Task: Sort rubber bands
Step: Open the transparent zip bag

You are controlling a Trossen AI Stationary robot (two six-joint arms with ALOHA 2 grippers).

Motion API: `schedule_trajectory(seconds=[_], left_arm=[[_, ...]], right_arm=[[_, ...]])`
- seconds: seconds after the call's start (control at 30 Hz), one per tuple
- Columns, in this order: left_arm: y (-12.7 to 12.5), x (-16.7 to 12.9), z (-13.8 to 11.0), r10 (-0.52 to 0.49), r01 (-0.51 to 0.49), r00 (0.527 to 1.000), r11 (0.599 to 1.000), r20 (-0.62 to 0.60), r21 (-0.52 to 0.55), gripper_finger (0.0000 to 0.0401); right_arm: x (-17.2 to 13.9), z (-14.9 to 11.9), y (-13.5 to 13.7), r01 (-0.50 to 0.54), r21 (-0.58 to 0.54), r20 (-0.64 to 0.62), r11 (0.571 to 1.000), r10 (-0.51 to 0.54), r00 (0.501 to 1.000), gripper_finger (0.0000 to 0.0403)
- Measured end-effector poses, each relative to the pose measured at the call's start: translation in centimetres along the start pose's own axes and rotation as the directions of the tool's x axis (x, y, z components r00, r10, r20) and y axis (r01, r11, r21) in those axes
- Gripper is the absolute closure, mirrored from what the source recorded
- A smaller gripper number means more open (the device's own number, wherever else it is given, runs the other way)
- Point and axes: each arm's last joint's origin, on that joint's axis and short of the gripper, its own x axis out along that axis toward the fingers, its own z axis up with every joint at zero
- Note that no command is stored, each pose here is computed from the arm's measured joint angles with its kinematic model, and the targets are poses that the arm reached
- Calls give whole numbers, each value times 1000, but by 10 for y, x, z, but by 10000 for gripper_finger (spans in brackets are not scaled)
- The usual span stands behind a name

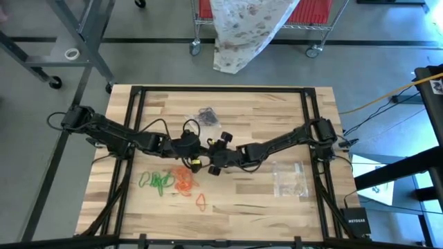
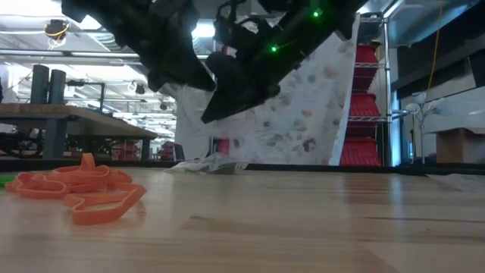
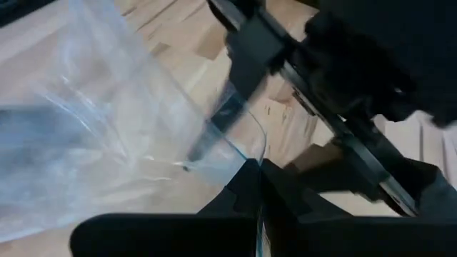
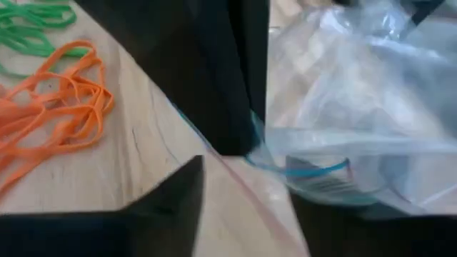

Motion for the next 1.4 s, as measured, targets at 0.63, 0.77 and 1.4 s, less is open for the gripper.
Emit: schedule_trajectory(seconds=[0.63,0.77,1.4], left_arm=[[-3,-1,0,-17,17,1000,999,12,-43,401],[-6,-3,0,-26,26,1000,999,12,-40,401],[10,-26,-11,69,-59,985,996,-156,72,387]], right_arm=[[-26,8,23,321,-236,171,917,-286,943,29],[-27,8,27,269,-233,172,935,-232,957,42],[-36,-5,52,-324,36,-2,945,324,946,77]])
